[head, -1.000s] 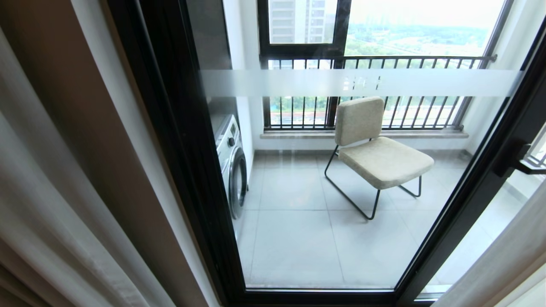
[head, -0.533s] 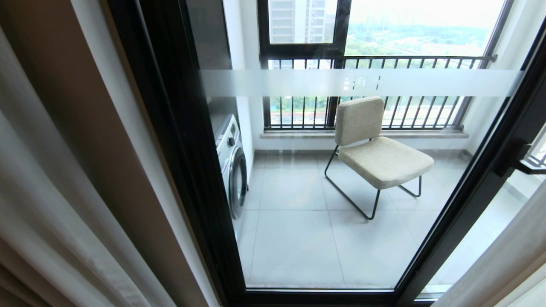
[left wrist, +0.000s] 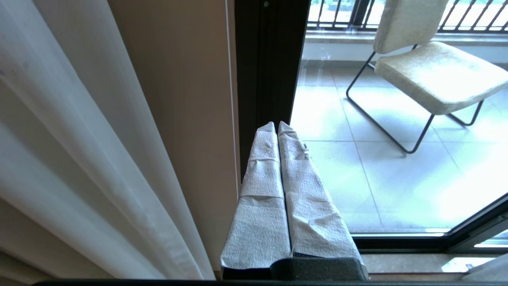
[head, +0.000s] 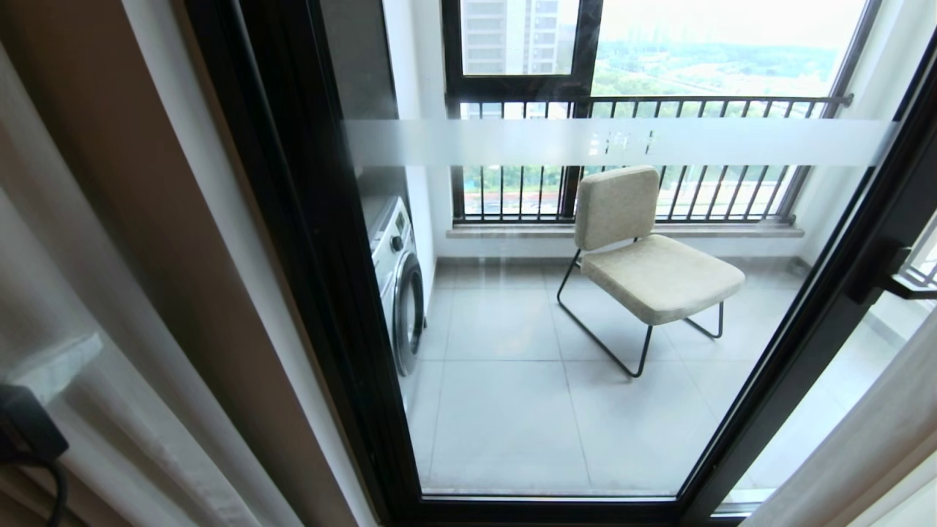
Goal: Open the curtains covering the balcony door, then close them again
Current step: Pull the inner curtains open on both sides
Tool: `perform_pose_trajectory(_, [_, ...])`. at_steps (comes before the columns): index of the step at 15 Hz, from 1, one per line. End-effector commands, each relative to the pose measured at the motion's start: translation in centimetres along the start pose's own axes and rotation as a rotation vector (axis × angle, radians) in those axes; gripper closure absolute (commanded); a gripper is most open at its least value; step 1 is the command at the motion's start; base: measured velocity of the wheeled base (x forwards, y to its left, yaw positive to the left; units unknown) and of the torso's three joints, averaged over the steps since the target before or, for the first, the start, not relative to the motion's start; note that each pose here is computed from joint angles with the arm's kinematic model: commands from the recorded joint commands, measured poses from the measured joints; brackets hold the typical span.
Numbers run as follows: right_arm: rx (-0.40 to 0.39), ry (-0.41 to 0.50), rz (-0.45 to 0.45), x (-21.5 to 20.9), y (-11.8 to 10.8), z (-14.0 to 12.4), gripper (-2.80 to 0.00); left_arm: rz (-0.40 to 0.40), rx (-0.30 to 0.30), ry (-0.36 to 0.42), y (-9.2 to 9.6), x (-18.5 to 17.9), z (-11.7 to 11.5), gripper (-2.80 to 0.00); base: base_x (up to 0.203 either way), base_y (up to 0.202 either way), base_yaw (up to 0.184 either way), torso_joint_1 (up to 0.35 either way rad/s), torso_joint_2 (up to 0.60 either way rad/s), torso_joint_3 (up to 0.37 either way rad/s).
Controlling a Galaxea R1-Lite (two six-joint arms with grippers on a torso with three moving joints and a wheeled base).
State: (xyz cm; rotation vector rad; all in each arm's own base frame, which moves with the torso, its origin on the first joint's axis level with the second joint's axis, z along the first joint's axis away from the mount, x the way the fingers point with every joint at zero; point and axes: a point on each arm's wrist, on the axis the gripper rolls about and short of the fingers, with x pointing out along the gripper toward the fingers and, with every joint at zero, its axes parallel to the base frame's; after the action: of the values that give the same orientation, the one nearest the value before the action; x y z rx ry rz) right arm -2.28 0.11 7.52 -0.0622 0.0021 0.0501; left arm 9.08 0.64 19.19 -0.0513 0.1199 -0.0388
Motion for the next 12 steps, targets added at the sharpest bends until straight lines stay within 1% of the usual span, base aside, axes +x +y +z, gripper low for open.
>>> perform_pose_trajectory(1, [-0.001, -0.001, 0.001, 0.0, 0.0, 0.0, 0.00, 0.015, 0.027, -0.035, -0.5, -3.4, -3.8, 0.00, 0.000, 0.000, 0.000, 0.000, 0.00, 0.000])
perform_pose_trajectory(2, [-0.001, -0.001, 0.001, 0.0, 0.0, 0.0, 0.00, 0.033, 0.033, -0.029, -0.5, -4.2, -5.4, 0.00, 0.000, 0.000, 0.000, 0.000, 0.00, 0.000])
perform_pose_trajectory(4, [-0.001, -0.001, 0.001, 0.0, 0.0, 0.0, 0.00, 0.051, 0.040, -0.035, -0.5, -5.3, -7.7, 0.00, 0.000, 0.000, 0.000, 0.000, 0.00, 0.000])
perform_pose_trajectory(5, [-0.001, -0.001, 0.001, 0.0, 0.0, 0.0, 0.00, 0.049, 0.042, -0.037, -0.5, -5.8, -8.3, 0.00, 0.000, 0.000, 0.000, 0.000, 0.00, 0.000])
perform_pose_trajectory(6, [-0.001, -0.001, 0.001, 0.0, 0.0, 0.0, 0.00, 0.036, 0.044, -0.024, -0.5, -6.2, -8.9, 0.00, 0.000, 0.000, 0.000, 0.000, 0.00, 0.000])
perform_pose_trajectory(8, [-0.001, -0.001, 0.001, 0.0, 0.0, 0.0, 0.00, -0.007, 0.040, 0.005, -0.5, -7.0, -10.1, 0.00, 0.000, 0.000, 0.000, 0.000, 0.00, 0.000])
perform_pose_trajectory(9, [-0.001, -0.001, 0.001, 0.0, 0.0, 0.0, 0.00, -0.017, 0.033, 0.010, -0.4, -7.4, -10.6, 0.00, 0.000, 0.000, 0.000, 0.000, 0.00, 0.000])
perform_pose_trajectory(10, [-0.001, -0.001, 0.001, 0.0, 0.0, 0.0, 0.00, -0.026, 0.016, 0.034, -0.4, -7.6, -11.0, 0.00, 0.000, 0.000, 0.000, 0.000, 0.00, 0.000])
perform_pose_trajectory(12, [-0.001, -0.001, 0.001, 0.0, 0.0, 0.0, 0.00, -0.028, 0.001, 0.050, -0.4, -7.6, -11.1, 0.00, 0.000, 0.000, 0.000, 0.000, 0.00, 0.000])
